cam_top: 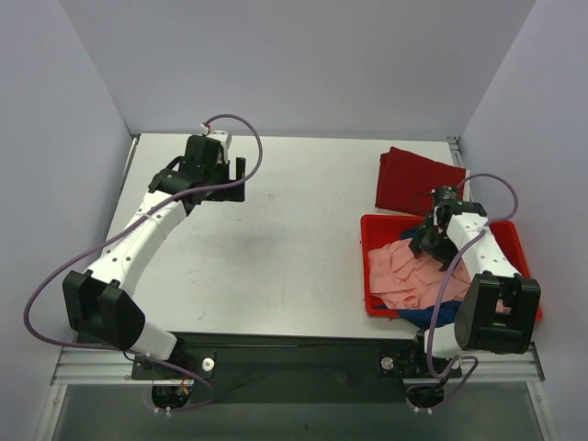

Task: Fold and stack the t-shirts
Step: Grab crumpled tshirt from bin with the right arm, then move the tshirt to the center of the board

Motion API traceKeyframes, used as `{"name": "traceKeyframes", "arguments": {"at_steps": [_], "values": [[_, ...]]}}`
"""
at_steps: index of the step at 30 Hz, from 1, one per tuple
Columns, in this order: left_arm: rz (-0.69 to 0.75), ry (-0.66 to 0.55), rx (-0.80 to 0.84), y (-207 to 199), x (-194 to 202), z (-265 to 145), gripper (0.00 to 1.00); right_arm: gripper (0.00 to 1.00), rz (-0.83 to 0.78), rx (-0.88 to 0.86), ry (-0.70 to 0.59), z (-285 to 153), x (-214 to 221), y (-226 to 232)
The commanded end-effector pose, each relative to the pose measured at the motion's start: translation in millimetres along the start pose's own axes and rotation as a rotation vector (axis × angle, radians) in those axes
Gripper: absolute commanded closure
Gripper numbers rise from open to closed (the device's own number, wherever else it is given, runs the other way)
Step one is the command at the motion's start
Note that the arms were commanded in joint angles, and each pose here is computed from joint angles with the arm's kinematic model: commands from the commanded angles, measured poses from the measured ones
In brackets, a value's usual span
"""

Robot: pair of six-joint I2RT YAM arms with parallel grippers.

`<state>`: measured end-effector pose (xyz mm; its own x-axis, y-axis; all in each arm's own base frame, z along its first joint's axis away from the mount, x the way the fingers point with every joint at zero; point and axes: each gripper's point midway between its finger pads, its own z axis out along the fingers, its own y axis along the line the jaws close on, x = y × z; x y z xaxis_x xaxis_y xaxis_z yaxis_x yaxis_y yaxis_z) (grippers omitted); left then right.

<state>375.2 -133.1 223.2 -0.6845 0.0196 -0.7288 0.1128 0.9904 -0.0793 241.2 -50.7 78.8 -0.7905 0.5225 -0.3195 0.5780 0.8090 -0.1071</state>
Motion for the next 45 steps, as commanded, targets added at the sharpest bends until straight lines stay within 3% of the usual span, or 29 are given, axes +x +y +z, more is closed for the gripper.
{"name": "traceKeyframes", "arguments": {"at_steps": [1, 5, 6, 9, 15, 23, 29, 35, 36, 38, 40, 45], "values": [[-0.032, -0.079, 0.037, -6, -23, -8, 0.03, 0.33, -0.008, 0.027, 0.019, 11, 6, -5], [-0.031, -0.074, 0.039, -6, -21, -8, 0.02, 0.49, -0.013, 0.019, 0.019, 20, 7, -3], [-0.034, -0.071, 0.037, -5, -20, -8, 0.03, 0.68, -0.013, 0.019, 0.019, 20, 6, -3], [-0.035, -0.069, 0.034, -3, -21, -8, 0.03, 1.0, -0.002, -0.007, -0.009, 10, -1, 0], [-0.057, -0.092, 0.025, 4, -29, -16, 0.03, 1.0, 0.035, -0.101, -0.136, -58, -35, 3], [-0.283, -0.139, 0.073, 21, -55, -37, 0.03, 1.0, 0.033, -0.44, -0.687, -254, -127, 35], [-0.302, -0.174, 0.079, 31, -61, -49, 0.03, 1.0, -0.077, -0.808, -0.93, -377, -131, 104], [-0.316, -0.199, 0.034, 52, -59, -64, 0.03, 1.0, -0.322, -1.088, -0.946, -452, -87, 206], [-0.322, -0.205, 0.026, 56, -59, -67, 0.03, 1.0, -0.33, -1.15, -0.982, -482, -82, 208], [-0.338, -0.221, 0.006, 64, -58, -74, 0.03, 1.0, -0.378, -1.186, -0.969, -489, -72, 236], [-0.346, -0.23, -0.004, 69, -55, -81, 0.03, 1.0, -0.406, -1.296, -0.985, -523, -54, 244], [-0.353, -0.261, -0.094, 90, -49, -95, 0.04, 1.0, -0.408, -1.374, -0.973, -535, -43, 263]]}}
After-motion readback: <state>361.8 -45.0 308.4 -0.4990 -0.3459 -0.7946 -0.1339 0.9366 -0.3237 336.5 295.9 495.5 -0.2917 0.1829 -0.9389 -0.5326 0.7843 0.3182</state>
